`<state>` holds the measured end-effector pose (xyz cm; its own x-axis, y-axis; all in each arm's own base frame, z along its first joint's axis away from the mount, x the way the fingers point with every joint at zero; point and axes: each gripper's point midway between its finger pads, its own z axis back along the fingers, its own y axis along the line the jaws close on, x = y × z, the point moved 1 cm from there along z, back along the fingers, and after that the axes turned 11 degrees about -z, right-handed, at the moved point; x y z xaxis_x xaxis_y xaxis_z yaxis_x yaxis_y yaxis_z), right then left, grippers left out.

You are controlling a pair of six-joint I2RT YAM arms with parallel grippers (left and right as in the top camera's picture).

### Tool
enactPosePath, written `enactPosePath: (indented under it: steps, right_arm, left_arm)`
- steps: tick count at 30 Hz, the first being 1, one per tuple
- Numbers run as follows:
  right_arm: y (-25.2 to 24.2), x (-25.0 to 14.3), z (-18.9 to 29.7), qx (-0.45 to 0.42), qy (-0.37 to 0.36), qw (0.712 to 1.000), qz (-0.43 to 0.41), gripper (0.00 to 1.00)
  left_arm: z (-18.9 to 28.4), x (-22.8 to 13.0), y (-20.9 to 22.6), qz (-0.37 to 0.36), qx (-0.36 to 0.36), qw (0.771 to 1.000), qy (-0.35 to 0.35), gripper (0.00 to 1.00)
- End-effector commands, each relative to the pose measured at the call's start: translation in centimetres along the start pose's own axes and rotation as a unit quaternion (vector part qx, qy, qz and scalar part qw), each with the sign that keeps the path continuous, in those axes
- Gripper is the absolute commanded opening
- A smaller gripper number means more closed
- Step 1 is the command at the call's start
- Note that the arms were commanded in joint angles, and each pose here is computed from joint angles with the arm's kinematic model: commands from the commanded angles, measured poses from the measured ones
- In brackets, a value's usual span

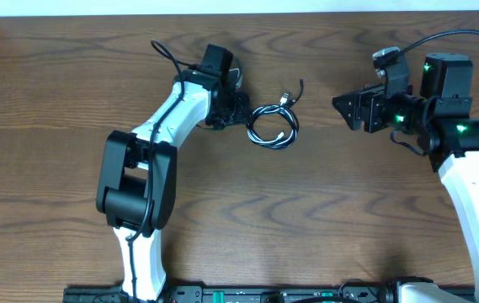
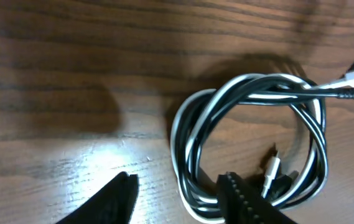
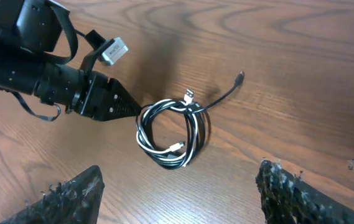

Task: Untangle cables
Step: 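Grasp the black and white cable coil with the left gripper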

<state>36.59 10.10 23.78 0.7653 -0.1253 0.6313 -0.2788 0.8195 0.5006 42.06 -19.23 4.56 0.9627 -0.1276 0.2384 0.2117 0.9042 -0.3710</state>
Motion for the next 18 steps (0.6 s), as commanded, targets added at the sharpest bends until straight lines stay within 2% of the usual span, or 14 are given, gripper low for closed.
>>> enactPosePath:
  steps: [1, 11, 18]
  right_arm:
    - [0.4, 0.7, 0.1, -0.003, -0.007, 1.000, 0.002, 0.76]
    - [0.4, 0.6, 0.1, -0.003, -0.005, 1.000, 0.001, 0.75]
    - [0.4, 0.6, 0.1, -0.003, -0.005, 1.000, 0.001, 0.74]
  left_arm:
    - [-0.6, 0.2, -0.1, 0.017, -0.005, 1.000, -0.001, 0.41]
    - [-1.5, 0.2, 0.2, 0.026, -0.005, 1.000, 0.001, 0.38]
    - [-2.8, -0.5, 0.8, 0.039, -0.002, 0.999, 0.016, 0.32]
